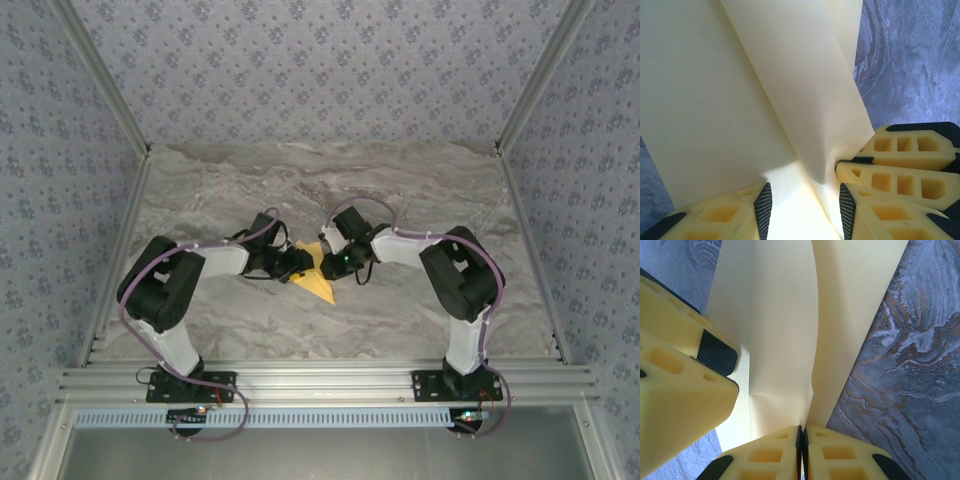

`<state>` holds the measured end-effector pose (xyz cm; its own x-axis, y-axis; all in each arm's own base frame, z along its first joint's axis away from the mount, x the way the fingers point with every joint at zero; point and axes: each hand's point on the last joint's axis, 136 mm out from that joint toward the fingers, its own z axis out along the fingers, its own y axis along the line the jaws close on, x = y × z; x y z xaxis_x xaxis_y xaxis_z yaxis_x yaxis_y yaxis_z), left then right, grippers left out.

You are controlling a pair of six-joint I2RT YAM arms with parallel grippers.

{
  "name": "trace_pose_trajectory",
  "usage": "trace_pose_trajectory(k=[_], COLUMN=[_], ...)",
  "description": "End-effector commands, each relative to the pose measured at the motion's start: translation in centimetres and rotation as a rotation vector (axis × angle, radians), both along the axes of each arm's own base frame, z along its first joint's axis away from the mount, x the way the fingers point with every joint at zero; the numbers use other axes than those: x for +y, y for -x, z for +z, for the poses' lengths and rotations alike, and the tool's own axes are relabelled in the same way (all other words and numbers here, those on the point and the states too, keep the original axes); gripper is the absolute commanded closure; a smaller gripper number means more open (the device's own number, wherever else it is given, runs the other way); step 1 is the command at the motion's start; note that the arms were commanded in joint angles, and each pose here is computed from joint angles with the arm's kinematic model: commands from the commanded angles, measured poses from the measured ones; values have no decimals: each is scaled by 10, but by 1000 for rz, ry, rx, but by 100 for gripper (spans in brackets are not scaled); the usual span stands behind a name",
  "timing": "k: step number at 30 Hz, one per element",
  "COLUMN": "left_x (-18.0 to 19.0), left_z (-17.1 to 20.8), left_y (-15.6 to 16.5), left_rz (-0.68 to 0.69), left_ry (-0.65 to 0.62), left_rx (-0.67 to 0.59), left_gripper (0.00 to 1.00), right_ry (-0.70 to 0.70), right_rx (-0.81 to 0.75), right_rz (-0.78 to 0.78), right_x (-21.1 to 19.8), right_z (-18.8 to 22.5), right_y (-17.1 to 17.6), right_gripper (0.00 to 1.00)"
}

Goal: Fold a paper plane with a square sheet of paper (fold left side to right side)
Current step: Fourth fold the wing at the center of the table.

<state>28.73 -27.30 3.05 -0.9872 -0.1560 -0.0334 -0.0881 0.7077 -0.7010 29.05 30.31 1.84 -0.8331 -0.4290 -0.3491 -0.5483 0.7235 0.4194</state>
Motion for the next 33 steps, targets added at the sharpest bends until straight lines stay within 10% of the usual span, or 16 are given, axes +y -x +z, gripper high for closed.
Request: trace_pose_trajectory(k=[1,33], left_x=[6,3], left_z=[23,-20], left_y=[-6,-22], left_rz=[-4,-29], left_ry=[-3,-50], left_rx=[-46,31], left_gripper=[57,76], right_ry=[136,177], right_rx=[83,87], right_rz=[31,61], right_x=[-16,-15], right_z=[-35,-39], right_y=[24,29], right_gripper=[90,90])
